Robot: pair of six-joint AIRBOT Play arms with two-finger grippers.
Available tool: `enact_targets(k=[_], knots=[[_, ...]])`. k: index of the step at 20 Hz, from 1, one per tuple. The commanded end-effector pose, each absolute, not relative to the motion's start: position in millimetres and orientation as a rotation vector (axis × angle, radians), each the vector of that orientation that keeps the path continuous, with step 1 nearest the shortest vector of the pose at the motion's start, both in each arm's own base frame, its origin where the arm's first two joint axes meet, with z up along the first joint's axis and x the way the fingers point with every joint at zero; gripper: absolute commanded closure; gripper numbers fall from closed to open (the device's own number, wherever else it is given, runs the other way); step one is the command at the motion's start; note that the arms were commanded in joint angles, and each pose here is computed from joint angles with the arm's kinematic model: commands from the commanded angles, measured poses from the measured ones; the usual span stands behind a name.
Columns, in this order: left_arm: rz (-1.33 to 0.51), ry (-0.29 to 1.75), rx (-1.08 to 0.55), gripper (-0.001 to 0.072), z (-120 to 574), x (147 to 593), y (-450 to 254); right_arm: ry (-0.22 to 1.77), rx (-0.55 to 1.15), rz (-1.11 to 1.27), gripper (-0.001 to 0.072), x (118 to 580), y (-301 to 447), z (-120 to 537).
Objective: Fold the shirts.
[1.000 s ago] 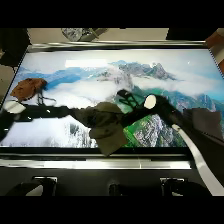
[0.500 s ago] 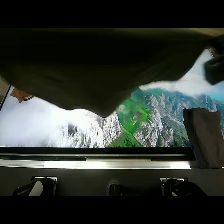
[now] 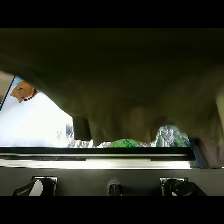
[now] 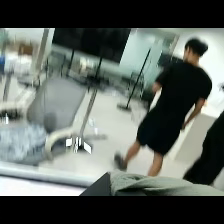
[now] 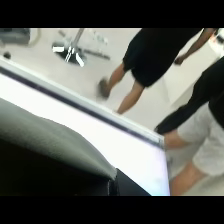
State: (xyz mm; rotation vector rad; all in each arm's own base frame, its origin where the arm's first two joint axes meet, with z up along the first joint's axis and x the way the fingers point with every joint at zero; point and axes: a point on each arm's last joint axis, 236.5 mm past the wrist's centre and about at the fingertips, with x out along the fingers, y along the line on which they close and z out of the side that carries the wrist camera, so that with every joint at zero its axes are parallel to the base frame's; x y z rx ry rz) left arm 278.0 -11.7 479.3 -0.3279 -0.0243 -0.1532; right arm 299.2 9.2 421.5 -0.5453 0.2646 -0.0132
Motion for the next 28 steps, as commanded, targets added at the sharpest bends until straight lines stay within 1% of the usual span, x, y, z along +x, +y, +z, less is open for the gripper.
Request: enact_targets(k=[1, 3, 4, 6, 7, 9, 11, 12, 13, 14, 15, 16, 17, 18, 20, 21, 23, 24, 26, 28], knots=[[-0.168, 0.282, -0.438, 0.0683, 368.0, 321.9, -4.1, 0.523, -0.648, 0.029, 0.0668, 363.8, 31.9, 336.0], [-0.179, 0.504, -0.502, 0.0682, 264.5, 346.2, -3.4, 0.641, -0.703, 0.088, 0.0668, 425.0, 63.0, 257.8], [-0.174, 0.633, -0.568, 0.0682, 205.8, 352.5, -5.5, 0.660, -0.695, 0.108, 0.0668, 457.3, 80.4, 220.6], [-0.125, 0.808, -0.675, 0.0683, 108.9, 362.0, -3.4, 0.666, -0.634, 0.148, 0.0668, 509.9, 114.8, 158.0], [-0.101, 0.857, -0.689, 0.0682, 74.0, 367.2, 0.9, 0.662, -0.591, 0.172, 0.0667, 528.8, 131.0, 130.6], [-0.075, 0.941, -0.697, 0.0682, 23.4, 376.7, 9.7, 0.664, -0.490, 0.212, 0.0666, 548.7, 155.9, 92.5], [-0.086, 1.008, -0.730, 0.0682, -11.5, 383.9, 8.5, 0.712, -0.333, 0.243, 0.0666, 552.4, 177.8, 59.6], [-0.105, 1.036, -0.743, 0.0682, -25.4, 385.3, 5.2, 0.758, -0.273, 0.264, 0.0665, 548.0, 187.1, 43.2], [-0.116, 1.064, -0.756, 0.0682, -36.8, 384.7, 2.4, 0.815, -0.210, 0.282, 0.0642, 540.1, 195.3, 29.0], [-0.123, 1.082, -0.756, 0.0682, -43.8, 383.5, 1.3, 0.855, -0.182, 0.288, 0.0459, 532.9, 197.7, 23.1], [-0.137, 1.087, -0.736, 0.0682, -46.0, 382.5, 1.3, 0.877, -0.204, 0.304, 0.0238, 525.0, 196.5, 26.3], [-0.155, 1.081, -0.709, 0.0682, -44.5, 382.3, 1.9, 0.891, -0.280, 0.333, 0.0144, 513.9, 191.0, 37.9], [-0.172, 1.077, -0.688, 0.0682, -41.8, 381.2, 2.6, 0.902, -0.350, 0.354, 0.0128, 503.2, 178.1, 56.1], [-0.186, 1.078, -0.674, 0.0682, -40.1, 379.3, 3.4, 0.909, -0.385, 0.366, 0.0105, 493.6, 161.1, 75.3], [-0.211, 1.090, -0.663, 0.0682, -39.1, 374.6, 3.2, 0.945, -0.382, 0.402, 0.0105, 472.7, 112.0, 104.1], [-0.213, 1.100, -0.658, 0.0682, -40.4, 372.4, 3.5, 1.020, -0.328, 0.441, 0.0106, 453.2, 85.0, 104.5], [-0.219, 1.111, -0.653, 0.0682, -41.4, 369.9, 2.5, 1.268, -0.105, 0.534, 0.0105, 394.1, 50.6, 82.7], [-0.220, 1.112, -0.653, 0.0682, -41.3, 369.6, 2.2, 1.368, -0.023, 0.579, 0.0089, 365.9, 43.7, 66.2], [-0.220, 1.112, -0.654, 0.0682, -41.3, 369.6, 2.2, 1.512, 0.083, 0.591, 0.0035, 316.4, 47.5, 18.3], [-0.220, 1.112, -0.654, 0.0682, -41.3, 369.7, 2.3, 1.542, 0.257, 0.591, 0.0027, 282.5, 88.8, -28.3]])
